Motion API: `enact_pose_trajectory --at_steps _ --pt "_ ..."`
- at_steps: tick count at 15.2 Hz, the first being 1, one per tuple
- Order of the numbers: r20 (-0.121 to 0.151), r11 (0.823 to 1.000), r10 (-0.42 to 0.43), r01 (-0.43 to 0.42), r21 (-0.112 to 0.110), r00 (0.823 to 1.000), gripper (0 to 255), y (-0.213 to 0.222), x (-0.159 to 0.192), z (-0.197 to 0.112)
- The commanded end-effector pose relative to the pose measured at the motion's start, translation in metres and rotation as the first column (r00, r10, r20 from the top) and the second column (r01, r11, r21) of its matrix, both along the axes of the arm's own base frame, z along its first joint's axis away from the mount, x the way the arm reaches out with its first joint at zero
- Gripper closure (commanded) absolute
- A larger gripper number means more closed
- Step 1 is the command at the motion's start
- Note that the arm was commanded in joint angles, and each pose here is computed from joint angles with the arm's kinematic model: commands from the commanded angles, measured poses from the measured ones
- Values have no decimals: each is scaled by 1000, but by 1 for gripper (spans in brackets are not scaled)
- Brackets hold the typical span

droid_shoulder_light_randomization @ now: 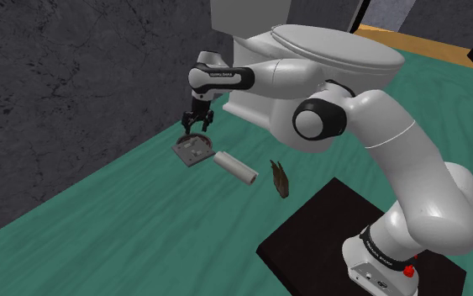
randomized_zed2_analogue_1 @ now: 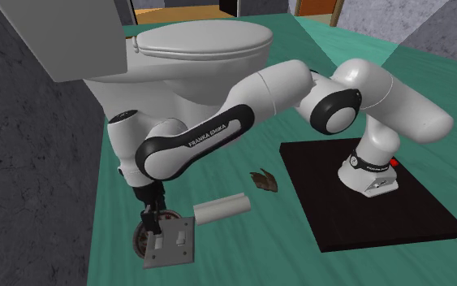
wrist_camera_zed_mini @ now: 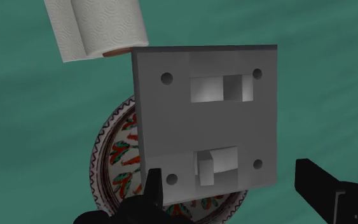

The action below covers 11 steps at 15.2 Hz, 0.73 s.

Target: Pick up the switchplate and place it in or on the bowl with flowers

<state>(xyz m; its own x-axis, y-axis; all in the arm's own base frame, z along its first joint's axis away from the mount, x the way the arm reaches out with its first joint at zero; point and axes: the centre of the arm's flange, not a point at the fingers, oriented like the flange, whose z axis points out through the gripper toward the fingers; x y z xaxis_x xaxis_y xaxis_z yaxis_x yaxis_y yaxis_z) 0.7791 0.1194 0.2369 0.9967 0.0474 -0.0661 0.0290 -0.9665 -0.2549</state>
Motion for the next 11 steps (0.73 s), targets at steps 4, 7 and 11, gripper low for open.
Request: enact_pose_trajectory --at_steps 4,7,11 --pt "1 1000 0 0 0 1000 0 -11 4 42" --pt "1 1000 0 0 0 1000 0 -11 4 42" --pt "1 1000 0 0 0 1000 0 -11 4 42"
